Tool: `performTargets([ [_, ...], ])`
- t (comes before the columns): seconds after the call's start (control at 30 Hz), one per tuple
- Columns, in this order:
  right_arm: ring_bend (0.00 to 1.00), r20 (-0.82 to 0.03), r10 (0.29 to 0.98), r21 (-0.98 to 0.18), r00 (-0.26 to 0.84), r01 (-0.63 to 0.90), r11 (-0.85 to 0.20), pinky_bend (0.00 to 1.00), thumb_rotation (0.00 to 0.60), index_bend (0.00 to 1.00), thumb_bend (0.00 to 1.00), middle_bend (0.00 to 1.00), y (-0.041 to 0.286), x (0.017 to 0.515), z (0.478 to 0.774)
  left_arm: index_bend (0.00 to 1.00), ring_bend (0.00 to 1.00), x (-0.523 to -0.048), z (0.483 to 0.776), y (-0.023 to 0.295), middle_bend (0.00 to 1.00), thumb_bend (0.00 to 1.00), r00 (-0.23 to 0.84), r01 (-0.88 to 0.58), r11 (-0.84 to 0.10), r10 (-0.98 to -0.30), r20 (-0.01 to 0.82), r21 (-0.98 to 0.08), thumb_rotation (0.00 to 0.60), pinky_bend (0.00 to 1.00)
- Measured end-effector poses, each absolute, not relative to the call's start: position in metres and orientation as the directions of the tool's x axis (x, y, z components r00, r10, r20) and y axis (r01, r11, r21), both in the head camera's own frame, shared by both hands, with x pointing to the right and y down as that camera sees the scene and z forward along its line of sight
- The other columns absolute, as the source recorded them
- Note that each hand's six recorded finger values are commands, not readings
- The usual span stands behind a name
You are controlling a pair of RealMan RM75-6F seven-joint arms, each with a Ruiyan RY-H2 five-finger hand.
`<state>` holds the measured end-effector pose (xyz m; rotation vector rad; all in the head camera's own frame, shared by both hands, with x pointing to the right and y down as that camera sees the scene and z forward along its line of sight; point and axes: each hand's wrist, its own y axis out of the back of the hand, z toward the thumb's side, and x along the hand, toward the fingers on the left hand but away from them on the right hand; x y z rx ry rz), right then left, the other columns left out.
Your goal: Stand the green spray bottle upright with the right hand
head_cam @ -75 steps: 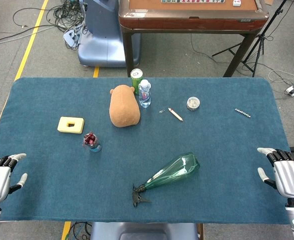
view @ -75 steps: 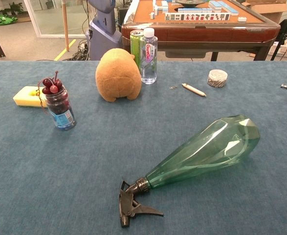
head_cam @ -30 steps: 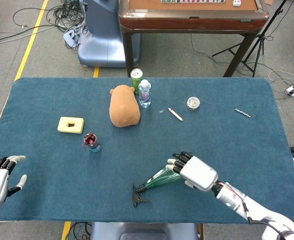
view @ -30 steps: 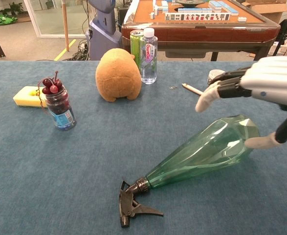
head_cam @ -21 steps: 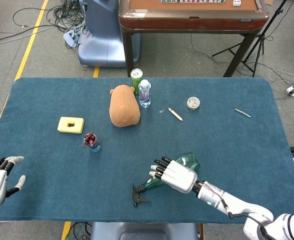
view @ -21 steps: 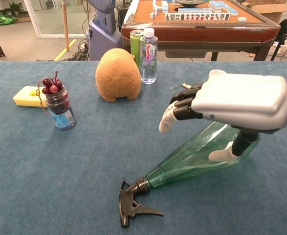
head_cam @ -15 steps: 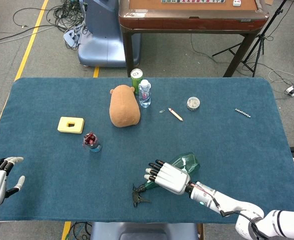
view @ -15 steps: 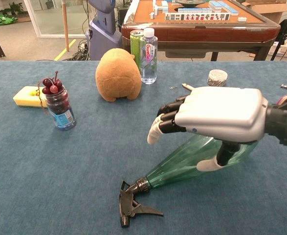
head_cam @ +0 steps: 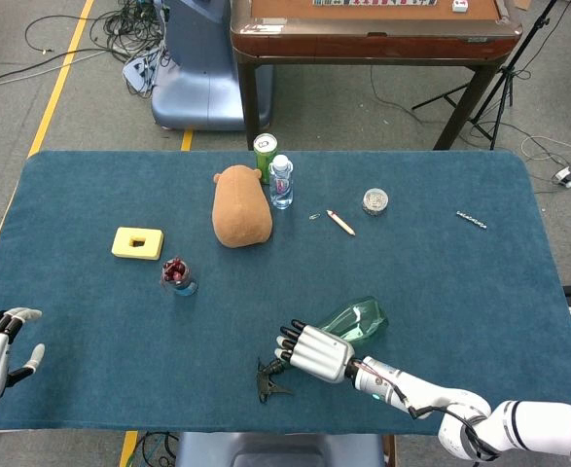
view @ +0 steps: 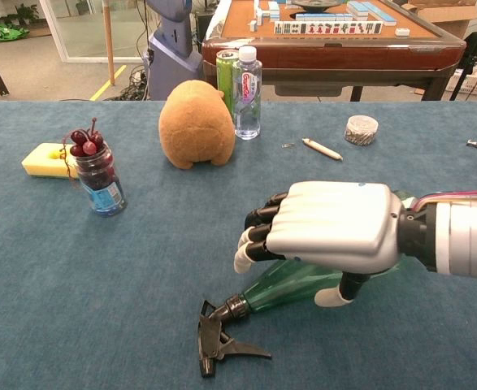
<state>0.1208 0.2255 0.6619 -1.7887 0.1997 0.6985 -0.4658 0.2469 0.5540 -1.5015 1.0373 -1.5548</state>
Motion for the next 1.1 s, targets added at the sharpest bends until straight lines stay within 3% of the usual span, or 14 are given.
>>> performTargets([
  [0.27,0.13,-0.583,0.214,-0.801,0.783,-0.510,-0.314,0.23,0.600,0.24,0.20,0.23,0.224,0.120,0.677,0.33,0.26,-0.467,0.554,0.248,0.31,0.34,-0.054,-0.032,-0.413,-0.909,0.414,-0.910,0.600,0.25],
  [0.57,0.16,-0.592,0.245,-0.798,0.768,-0.516,-0.312,0.23,0.600,0.46,0.36,0.33,0.219,0.119,0.687,0.35,0.26,-0.469,0.554,0.249,0.31,0.34,-0.058,-0.031,-0.417,-0.906,0.419,-0.908,0.600,0.25],
  [0.87,0.23,-0.531,0.406,-0.838,0.744,-0.392,-0.379,0.23,0.600,0.54,0.41,0.39,0.186,0.129,0.676,0.35,0.26,-0.467,0.554,0.248,0.31,0.34,-0.051,-0.032,-0.417,-0.907,0.418,-0.908,0.600,0.25],
  [1.1,0.25,-0.481,0.561,-0.843,0.674,-0.181,-0.506,0.23,0.600,0.56,0.41,0.40,0.153,0.152,0.661,0.35,0.26,-0.463,0.555,0.247,0.31,0.34,-0.041,-0.036,-0.417,-0.908,0.418,-0.908,0.600,0.25],
])
